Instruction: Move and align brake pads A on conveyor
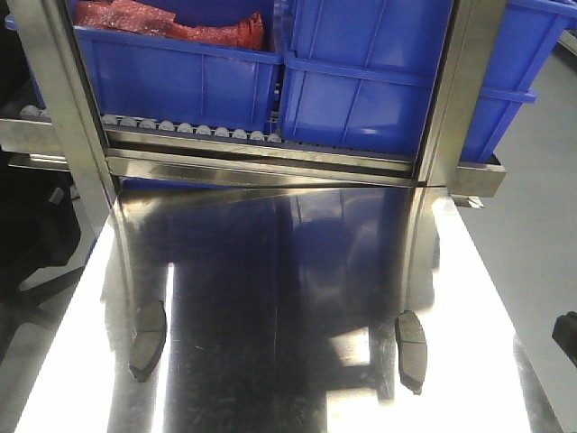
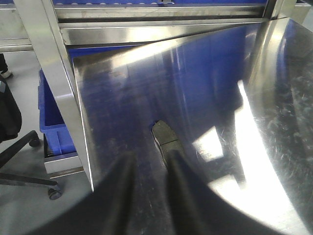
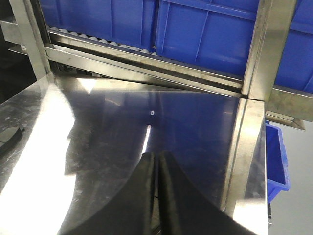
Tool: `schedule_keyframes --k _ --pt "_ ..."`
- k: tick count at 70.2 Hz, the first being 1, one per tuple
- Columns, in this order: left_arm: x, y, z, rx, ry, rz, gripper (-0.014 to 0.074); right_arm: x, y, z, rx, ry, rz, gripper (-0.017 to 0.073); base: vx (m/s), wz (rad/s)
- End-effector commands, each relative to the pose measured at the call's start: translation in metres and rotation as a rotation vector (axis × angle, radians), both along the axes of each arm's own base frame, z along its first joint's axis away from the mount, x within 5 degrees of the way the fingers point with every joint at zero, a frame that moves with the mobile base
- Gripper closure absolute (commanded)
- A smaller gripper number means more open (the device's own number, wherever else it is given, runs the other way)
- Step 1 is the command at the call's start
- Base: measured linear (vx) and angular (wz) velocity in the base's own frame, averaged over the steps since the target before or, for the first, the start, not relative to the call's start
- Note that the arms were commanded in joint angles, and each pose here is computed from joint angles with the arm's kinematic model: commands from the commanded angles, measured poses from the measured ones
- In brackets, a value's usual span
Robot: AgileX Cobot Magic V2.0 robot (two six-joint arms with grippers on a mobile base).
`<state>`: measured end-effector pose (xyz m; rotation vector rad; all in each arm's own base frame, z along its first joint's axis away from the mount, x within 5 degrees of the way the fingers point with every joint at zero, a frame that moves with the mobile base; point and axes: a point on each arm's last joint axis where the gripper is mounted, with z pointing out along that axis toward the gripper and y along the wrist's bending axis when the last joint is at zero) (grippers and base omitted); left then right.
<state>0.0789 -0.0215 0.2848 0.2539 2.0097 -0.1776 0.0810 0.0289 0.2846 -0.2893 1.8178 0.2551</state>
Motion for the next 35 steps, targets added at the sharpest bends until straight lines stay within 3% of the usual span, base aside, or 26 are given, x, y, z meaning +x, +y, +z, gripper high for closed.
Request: schedule_keyframes --k 1,7,15,23,29,35 --pt "0.003 -0.002 0.014 -0.039 -0.087 -0.009 0.0131 0.003 -0.001 0.013 0.013 -0.083 -0.021 0.0559 0.00 0.00" --pt "0.003 -0.002 0.014 -0.042 -0.086 -0.010 -0.0026 0.003 -0.001 0.013 0.013 -0.083 -0.021 0.0559 0.00 0.00" --pt "0.003 -0.002 0.015 -0.050 -0.095 -0.010 -0.0136 0.003 -0.001 0.013 0.013 -0.083 -0.021 0.0559 0.00 0.00" --pt "0.004 -0.007 0.019 -0.155 -0.104 -0.012 -0.0129 0.003 -0.001 0.013 0.013 -0.083 -0.021 0.0559 0.00 0.00" --pt "0.014 -0.011 0.019 -0.165 -0.048 -0.011 -0.0112 0.003 -0.001 0.013 0.013 -0.083 -0.021 0.0559 0.00 0.00" --pt "0.034 -0.018 0.018 -0.135 0.031 -0.006 -0.0101 0.003 -0.001 0.013 0.013 -0.083 -0.021 0.0559 0.00 0.00"
